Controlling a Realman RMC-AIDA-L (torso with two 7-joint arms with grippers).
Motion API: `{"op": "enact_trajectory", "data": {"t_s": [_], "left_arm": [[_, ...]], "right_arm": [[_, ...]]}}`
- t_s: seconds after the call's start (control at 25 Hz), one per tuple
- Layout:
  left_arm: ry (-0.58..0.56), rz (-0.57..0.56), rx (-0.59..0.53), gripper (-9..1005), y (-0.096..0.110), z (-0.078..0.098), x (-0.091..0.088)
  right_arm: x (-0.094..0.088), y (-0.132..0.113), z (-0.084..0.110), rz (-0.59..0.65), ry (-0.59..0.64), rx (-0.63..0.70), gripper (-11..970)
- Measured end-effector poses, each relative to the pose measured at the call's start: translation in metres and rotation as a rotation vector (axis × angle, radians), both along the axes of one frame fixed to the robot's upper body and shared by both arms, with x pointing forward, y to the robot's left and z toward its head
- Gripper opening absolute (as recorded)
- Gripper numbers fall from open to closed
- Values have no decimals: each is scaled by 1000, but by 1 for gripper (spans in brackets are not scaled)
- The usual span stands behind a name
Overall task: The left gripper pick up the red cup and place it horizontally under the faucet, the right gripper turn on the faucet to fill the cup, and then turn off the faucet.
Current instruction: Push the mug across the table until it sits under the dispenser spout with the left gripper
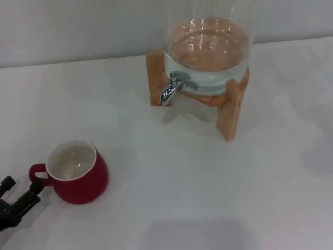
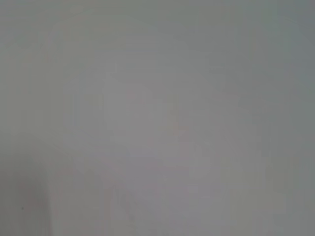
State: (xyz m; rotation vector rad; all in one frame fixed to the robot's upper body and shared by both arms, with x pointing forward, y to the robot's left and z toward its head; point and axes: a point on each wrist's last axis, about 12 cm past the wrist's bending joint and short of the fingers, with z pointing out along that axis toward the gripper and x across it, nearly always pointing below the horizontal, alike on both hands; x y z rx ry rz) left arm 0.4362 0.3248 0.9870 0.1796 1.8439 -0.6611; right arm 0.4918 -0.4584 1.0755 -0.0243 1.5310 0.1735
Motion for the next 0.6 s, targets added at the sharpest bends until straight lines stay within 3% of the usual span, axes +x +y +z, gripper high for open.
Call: {"op": "enact_trajectory", "data": {"t_s": [0.6], "left_arm": [[-41, -30, 50, 876, 6, 7, 5]], "right_arm": [[0, 0, 0, 0, 0, 1, 722]]}}
